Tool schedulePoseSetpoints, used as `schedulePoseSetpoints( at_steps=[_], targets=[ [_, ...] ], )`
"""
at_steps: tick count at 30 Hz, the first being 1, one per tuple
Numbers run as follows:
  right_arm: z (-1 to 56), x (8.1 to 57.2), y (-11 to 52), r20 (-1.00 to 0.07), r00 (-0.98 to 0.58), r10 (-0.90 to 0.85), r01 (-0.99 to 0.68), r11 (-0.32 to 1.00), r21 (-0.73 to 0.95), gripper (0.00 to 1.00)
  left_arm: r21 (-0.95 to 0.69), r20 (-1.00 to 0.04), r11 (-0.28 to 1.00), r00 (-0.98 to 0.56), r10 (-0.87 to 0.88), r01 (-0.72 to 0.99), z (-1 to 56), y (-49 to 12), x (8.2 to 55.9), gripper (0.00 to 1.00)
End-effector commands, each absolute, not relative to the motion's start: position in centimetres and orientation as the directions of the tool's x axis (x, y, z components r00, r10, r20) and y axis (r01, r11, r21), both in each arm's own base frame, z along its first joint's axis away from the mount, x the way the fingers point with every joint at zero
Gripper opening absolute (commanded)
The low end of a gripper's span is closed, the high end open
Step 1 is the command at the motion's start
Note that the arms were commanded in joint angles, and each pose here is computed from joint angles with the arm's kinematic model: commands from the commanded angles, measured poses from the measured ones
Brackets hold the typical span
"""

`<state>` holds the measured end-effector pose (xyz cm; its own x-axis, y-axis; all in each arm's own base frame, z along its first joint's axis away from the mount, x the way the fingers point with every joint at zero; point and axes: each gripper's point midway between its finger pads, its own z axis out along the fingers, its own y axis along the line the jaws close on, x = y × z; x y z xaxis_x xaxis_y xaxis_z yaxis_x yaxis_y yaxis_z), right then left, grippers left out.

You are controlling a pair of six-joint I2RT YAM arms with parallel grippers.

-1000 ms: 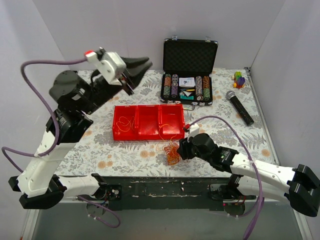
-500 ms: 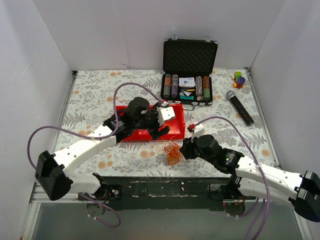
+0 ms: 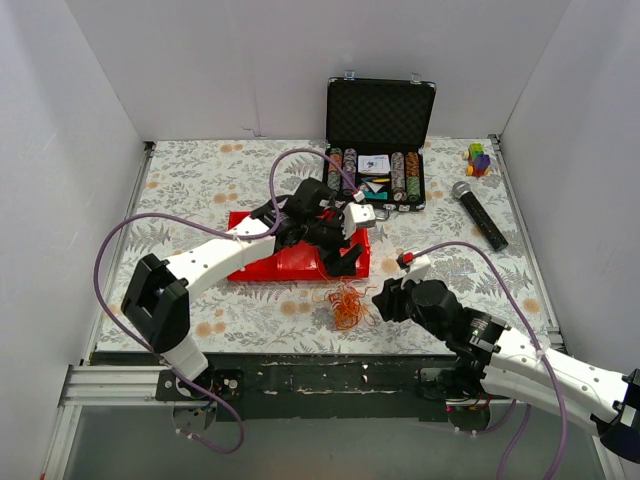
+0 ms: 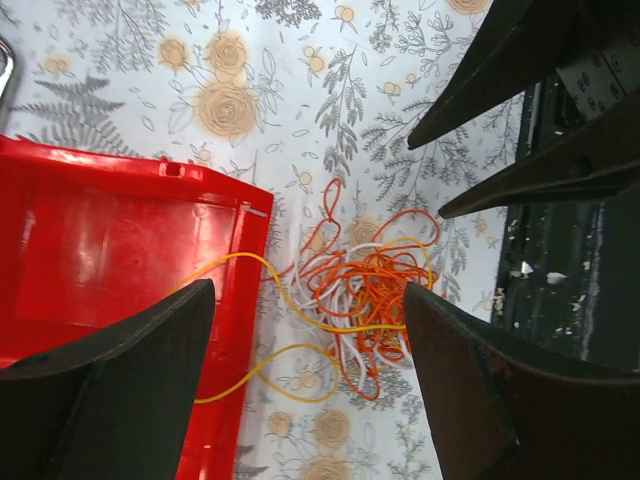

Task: Untangle the cables

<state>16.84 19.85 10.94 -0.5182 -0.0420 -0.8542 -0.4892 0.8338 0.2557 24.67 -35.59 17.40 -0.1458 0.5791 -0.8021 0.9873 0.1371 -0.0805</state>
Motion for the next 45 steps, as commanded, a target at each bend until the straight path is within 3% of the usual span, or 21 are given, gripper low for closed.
schedulePoseSetpoints(
  at_steps=[1,12,25,32,39,45],
  targets=[
    [11.4,17.0,19.6,-0.859,-0.511,-0.015,-0.469,0.842,0.265,0.53,-0.254,-0.759,0.184,-0.314,0.571,0.949,16.7,-35.1,22.7,0.76],
    [11.5,17.0,19.8,-0.862,-0.507,-0.009,-0.478,0.835,0.273,0.53,-0.445,-0.615,0.320,-0.545,0.570,0.837,12.5,-35.2,23.3,0.66],
    [11.5,17.0,20.1,-0.861,-0.508,-0.013,-0.485,0.831,0.273,0.53,-0.440,-0.603,0.376,-0.578,0.550,0.816,10.9,-34.6,24.0,0.55],
    [11.4,17.1,20.1,-0.861,-0.509,-0.017,-0.481,0.835,0.268,0.52,-0.440,-0.597,0.342,-0.555,0.579,0.830,10.4,-34.5,22.6,0.42],
    [11.2,17.1,20.1,-0.860,-0.509,-0.017,-0.482,0.834,0.269,0.51,-0.411,-0.662,0.325,-0.524,0.536,0.852,13.1,-35.6,23.7,0.05],
    [11.6,17.5,20.6,-0.868,-0.496,-0.030,-0.494,0.832,0.253,0.52,-0.386,-0.751,0.273,-0.472,0.462,0.881,19.4,-35.7,23.0,0.00]
  ],
)
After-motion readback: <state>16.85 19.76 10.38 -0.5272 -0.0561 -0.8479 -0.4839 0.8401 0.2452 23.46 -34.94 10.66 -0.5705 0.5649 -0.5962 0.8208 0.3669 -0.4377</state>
